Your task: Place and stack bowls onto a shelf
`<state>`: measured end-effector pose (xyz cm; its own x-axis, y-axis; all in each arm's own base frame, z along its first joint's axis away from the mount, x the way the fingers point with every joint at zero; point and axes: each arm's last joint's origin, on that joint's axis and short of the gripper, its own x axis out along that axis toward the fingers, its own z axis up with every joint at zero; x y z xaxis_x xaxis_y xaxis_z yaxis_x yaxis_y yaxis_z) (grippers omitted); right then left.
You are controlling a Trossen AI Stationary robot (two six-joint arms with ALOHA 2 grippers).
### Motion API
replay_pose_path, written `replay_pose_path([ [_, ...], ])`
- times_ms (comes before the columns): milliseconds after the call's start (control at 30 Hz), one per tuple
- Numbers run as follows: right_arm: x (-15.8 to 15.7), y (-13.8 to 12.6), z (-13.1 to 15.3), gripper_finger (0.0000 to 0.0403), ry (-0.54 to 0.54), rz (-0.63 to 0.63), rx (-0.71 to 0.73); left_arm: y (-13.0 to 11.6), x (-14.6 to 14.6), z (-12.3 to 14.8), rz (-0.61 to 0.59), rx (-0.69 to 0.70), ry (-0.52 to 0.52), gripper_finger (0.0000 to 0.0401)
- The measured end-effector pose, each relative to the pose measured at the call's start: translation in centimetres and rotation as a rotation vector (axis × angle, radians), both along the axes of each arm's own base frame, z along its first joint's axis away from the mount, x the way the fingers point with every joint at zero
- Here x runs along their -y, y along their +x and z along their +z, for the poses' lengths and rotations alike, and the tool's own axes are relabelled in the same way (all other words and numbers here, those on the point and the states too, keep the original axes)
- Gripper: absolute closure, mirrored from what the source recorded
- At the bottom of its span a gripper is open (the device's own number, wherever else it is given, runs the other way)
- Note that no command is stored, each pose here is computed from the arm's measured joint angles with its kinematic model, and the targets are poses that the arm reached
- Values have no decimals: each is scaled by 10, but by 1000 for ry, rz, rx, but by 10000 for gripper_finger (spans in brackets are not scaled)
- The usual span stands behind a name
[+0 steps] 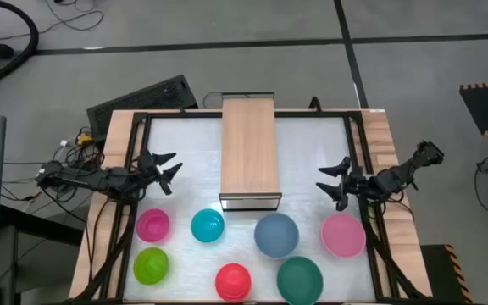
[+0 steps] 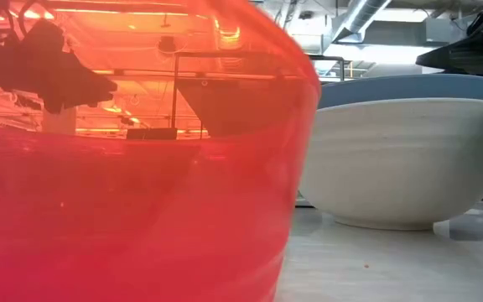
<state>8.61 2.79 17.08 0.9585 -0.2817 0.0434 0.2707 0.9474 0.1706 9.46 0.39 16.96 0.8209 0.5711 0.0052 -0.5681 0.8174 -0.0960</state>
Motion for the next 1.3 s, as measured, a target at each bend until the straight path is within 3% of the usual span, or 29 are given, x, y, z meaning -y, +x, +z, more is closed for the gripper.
replay_pose_path([
  [933,0,0,0,109,0,-1,0,0,0,0,0,6,-9,191],
  [1167,0,0,0,109,0,0,0,0,0,0,-3,174,-247,192],
  [1300,0,0,0,109,0,0,-1,0,0,0,7,205,-289,191],
])
